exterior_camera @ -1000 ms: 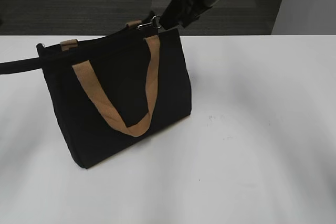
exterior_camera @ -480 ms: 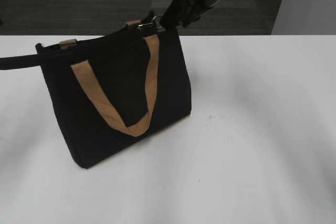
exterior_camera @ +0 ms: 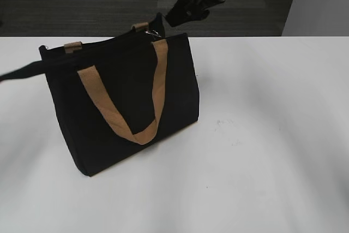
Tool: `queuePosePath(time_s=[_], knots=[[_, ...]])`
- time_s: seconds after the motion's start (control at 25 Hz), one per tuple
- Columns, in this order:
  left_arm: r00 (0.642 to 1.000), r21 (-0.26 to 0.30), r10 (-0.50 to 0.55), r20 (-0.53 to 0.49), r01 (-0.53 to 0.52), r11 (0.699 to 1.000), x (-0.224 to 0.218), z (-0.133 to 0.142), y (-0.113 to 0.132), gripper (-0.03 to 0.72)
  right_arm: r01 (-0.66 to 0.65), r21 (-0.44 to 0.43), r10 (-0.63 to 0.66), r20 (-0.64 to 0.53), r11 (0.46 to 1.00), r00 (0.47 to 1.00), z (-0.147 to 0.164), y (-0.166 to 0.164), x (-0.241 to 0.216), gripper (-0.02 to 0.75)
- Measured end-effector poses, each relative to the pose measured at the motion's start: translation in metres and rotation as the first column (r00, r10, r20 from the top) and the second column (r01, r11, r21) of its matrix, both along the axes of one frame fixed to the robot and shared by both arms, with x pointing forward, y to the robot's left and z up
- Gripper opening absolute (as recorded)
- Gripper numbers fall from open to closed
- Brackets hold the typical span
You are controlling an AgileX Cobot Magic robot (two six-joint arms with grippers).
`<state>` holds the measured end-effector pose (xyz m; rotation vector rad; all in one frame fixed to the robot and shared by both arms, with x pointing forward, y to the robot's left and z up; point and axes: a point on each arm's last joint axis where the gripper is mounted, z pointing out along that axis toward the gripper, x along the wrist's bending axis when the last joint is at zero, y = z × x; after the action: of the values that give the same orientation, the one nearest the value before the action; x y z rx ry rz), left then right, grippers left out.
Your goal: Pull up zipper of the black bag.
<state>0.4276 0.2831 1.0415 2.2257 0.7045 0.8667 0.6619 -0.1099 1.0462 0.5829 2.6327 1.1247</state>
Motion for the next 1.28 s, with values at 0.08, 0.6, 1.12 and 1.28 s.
queuePosePath(time_s=[0.08,0.6,1.12,1.28], knots=[[1.0,-0.031,0.017,0.008,-0.017,0.999,0.001,0.002,-0.001,0.396,0.005,0.024,-0.005,-0.001,1.0,1.0,0.004,0.001,-0.001,0.375],[1.0,-0.212,0.018,0.02,-0.013,0.977,-0.004,0.013,-0.01,0.571,-0.169,0.058,0.167,0.03,0.984,0.985,0.06,-0.002,-0.041,0.391],[0.989,-0.01,0.13,-0.071,-0.131,0.991,-0.002,0.011,-0.002,0.389,0.053,-0.364,-0.093,-0.092,0.93,0.991,0.059,-0.045,-0.053,0.391],[0.94,-0.103,0.325,-0.101,-0.334,0.937,0.01,0.029,0.006,0.386,0.272,-0.428,-0.33,-0.067,0.862,0.942,0.069,-0.061,-0.056,0.391]])
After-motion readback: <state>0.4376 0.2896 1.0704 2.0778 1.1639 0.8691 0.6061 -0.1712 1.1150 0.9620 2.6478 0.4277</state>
